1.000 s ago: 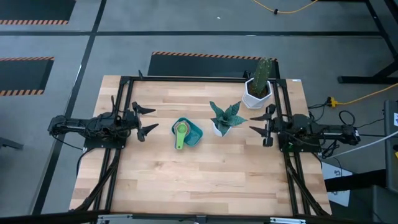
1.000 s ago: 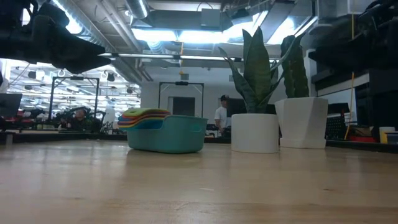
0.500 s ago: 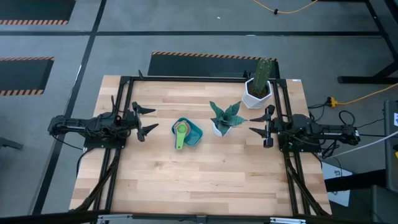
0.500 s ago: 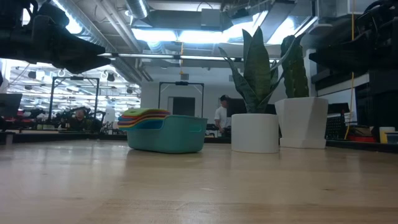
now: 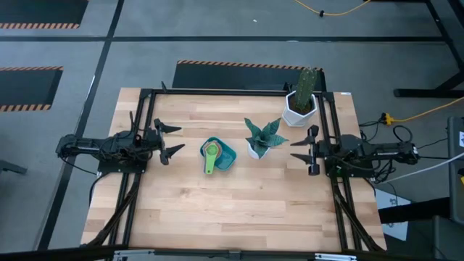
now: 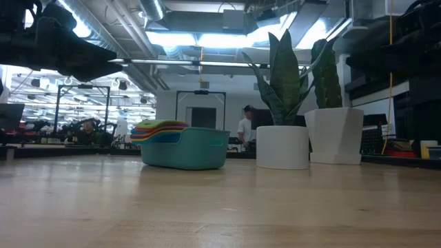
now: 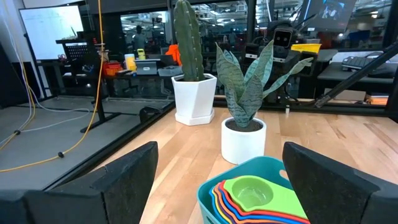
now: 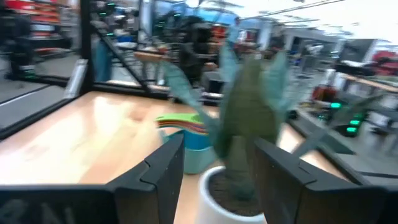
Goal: Nest measuring cups in basket
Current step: Return to Home Position
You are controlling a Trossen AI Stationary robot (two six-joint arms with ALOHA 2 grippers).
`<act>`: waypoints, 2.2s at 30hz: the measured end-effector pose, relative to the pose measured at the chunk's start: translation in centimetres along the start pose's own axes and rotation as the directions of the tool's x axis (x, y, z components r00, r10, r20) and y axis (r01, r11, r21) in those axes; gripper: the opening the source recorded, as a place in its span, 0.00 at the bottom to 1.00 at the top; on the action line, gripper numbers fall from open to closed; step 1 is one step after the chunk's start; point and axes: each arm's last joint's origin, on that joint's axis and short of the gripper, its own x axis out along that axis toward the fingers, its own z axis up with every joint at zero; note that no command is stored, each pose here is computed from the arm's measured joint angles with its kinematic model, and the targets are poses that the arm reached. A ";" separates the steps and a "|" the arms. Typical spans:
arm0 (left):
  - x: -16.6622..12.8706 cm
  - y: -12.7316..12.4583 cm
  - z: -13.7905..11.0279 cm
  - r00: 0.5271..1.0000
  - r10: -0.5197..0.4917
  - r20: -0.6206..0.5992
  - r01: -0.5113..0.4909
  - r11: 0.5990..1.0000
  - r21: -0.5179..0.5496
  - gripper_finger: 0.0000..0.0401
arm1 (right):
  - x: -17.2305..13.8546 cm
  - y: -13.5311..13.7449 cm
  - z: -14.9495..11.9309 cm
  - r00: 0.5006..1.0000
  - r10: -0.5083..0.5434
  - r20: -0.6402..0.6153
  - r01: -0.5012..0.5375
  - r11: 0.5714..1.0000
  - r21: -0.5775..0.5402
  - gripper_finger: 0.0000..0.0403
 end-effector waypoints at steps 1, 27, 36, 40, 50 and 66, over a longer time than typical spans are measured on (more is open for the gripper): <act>0.0 0.0 0.0 1.000 0.000 0.000 0.000 1.000 0.000 0.85 | 0.0 0.2 0.0 1.000 0.021 -0.003 -0.021 1.000 0.000 0.44; 0.0 0.0 0.0 1.000 0.000 0.000 0.000 1.000 0.000 0.85 | 0.0 0.5 0.0 0.998 0.058 -0.001 -0.058 0.998 0.000 0.44; 0.0 0.0 0.0 1.000 0.000 0.000 0.000 1.000 0.000 0.85 | 0.0 0.5 0.0 0.998 0.058 -0.001 -0.058 0.998 0.000 0.44; 0.0 0.0 0.0 1.000 0.000 0.000 0.000 1.000 0.000 0.85 | 0.0 0.5 0.0 0.998 0.058 -0.001 -0.058 0.998 0.000 0.44; 0.0 0.0 0.0 1.000 0.000 0.000 0.000 1.000 0.000 0.85 | 0.0 0.5 0.0 0.998 0.058 -0.001 -0.058 0.998 0.001 0.44; 0.0 0.0 0.0 1.000 0.000 0.000 0.000 1.000 0.000 0.85 | 0.0 0.4 0.0 1.000 0.020 -0.001 -0.020 1.000 -0.004 0.44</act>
